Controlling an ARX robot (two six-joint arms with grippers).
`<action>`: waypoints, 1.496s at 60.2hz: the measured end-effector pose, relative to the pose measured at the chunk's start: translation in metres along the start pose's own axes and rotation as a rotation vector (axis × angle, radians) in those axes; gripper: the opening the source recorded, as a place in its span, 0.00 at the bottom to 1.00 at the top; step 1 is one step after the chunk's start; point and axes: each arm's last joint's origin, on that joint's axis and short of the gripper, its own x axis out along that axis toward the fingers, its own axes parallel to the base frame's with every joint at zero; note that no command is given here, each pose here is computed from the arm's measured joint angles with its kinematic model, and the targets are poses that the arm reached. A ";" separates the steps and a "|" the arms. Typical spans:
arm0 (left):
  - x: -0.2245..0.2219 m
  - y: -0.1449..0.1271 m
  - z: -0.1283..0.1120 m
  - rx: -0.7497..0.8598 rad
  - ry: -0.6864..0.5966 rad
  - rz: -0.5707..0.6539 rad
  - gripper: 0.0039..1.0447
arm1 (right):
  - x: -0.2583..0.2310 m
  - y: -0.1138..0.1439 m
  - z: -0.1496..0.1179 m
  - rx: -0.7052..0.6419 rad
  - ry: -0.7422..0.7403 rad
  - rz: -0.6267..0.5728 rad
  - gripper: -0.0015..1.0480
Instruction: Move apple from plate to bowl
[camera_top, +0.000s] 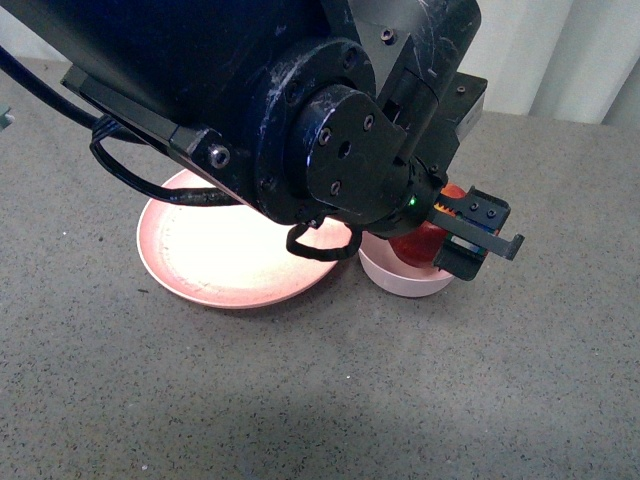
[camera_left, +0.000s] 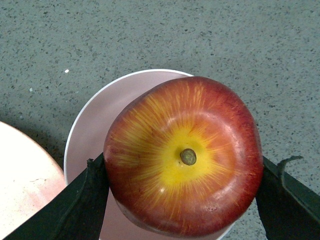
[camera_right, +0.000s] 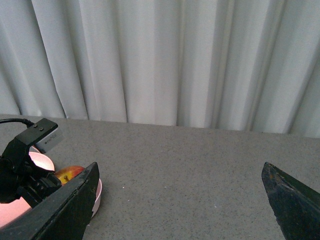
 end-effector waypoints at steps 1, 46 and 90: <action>0.001 -0.001 -0.001 0.001 0.002 0.000 0.70 | 0.000 0.000 0.000 0.000 0.000 0.000 0.91; -0.008 0.003 0.004 0.013 -0.042 0.049 0.94 | 0.000 0.000 0.000 0.000 0.000 0.000 0.91; -0.137 0.085 -0.035 -0.235 -0.568 0.608 0.72 | 0.000 0.000 0.000 0.000 0.000 0.000 0.91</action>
